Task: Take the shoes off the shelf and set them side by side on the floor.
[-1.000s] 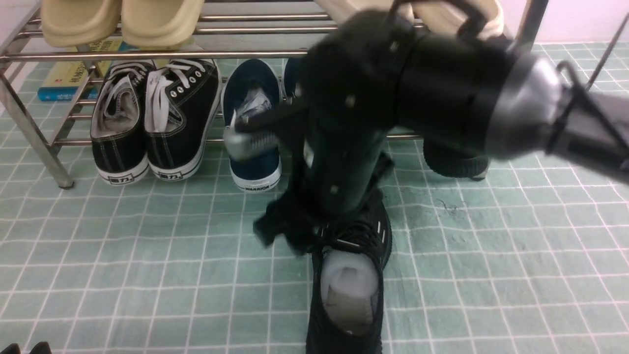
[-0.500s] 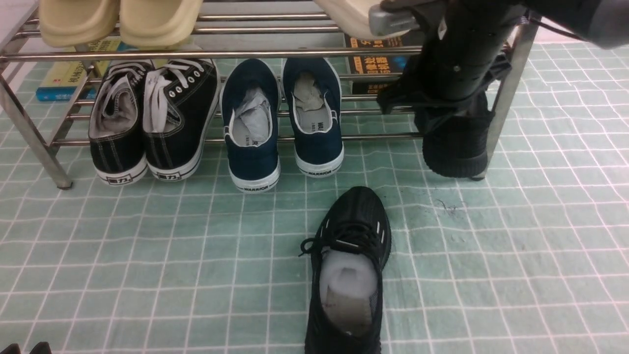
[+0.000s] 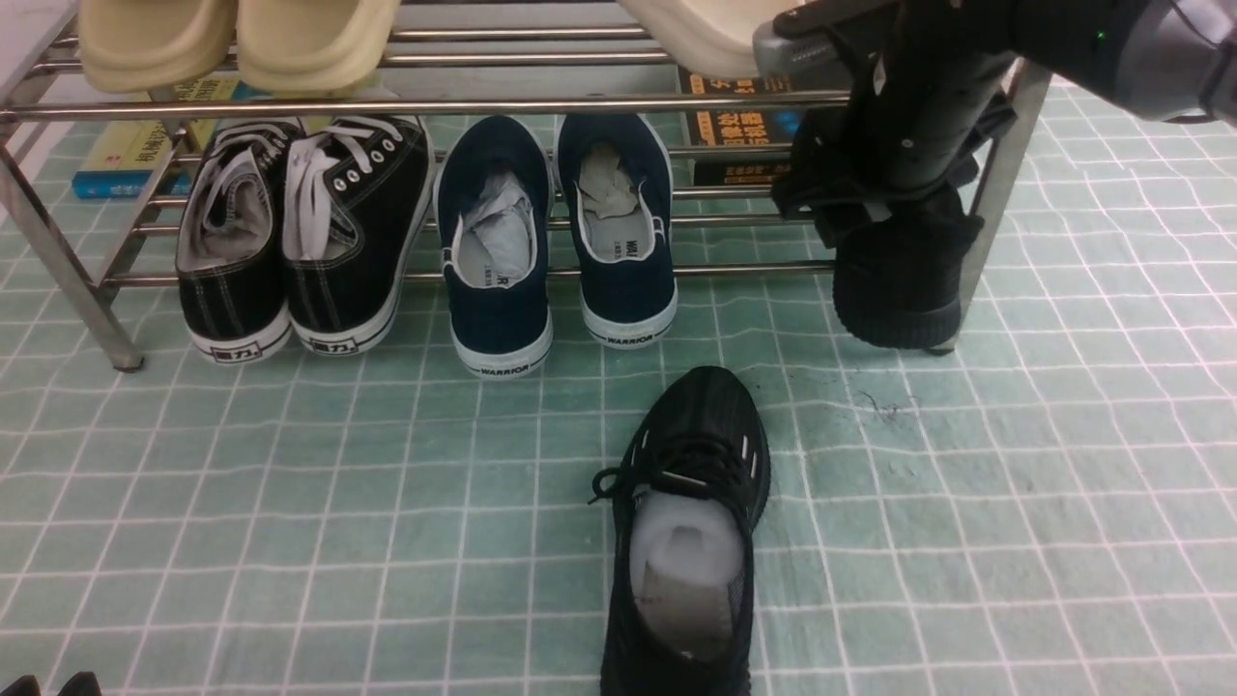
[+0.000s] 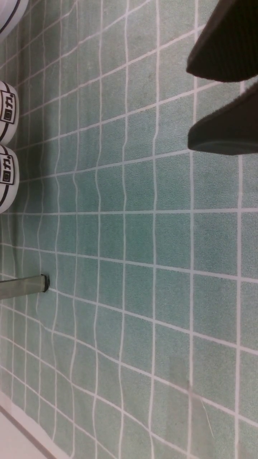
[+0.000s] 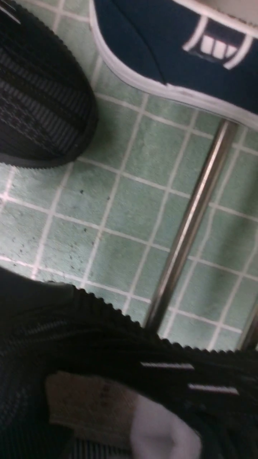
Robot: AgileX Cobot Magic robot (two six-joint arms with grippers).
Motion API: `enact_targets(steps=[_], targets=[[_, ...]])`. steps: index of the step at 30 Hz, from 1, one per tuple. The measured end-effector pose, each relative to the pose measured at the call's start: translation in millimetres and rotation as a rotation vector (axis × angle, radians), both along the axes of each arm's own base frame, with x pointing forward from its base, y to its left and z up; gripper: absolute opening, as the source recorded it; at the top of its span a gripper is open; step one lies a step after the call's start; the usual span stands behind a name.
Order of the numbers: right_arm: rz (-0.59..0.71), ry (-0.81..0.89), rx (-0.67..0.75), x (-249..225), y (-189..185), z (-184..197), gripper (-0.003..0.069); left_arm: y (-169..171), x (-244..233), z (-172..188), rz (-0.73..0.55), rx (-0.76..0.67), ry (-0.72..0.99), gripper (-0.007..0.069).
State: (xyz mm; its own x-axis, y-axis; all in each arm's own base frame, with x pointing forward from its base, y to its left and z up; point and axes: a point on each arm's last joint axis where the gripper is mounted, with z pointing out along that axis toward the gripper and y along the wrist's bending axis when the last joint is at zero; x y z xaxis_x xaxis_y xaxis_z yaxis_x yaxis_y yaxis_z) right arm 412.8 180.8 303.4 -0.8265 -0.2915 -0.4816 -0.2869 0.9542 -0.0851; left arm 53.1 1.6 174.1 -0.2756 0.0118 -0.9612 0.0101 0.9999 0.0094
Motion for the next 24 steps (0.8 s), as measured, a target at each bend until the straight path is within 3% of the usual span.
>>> enact_targets(steps=[12, 18, 21, 24], targets=[[0.012, -0.060, -0.033, 8, 0, -4, 0.0468, 0, 0, 0, 0.000, 0.000, 0.000, 0.0242], [0.017, 0.011, -0.068, 23, 7, -48, 0.0461, 0, 0, 0, 0.000, 0.000, 0.000, 0.0242], [0.021, -0.004, -0.062, 26, 8, -50, 0.0384, 0, 0, 0, 0.000, 0.000, 0.000, 0.0242], [0.024, 0.001, -0.069, 26, 8, -50, 0.0236, 0, 0, 0, 0.000, 0.000, 0.000, 0.0242]])
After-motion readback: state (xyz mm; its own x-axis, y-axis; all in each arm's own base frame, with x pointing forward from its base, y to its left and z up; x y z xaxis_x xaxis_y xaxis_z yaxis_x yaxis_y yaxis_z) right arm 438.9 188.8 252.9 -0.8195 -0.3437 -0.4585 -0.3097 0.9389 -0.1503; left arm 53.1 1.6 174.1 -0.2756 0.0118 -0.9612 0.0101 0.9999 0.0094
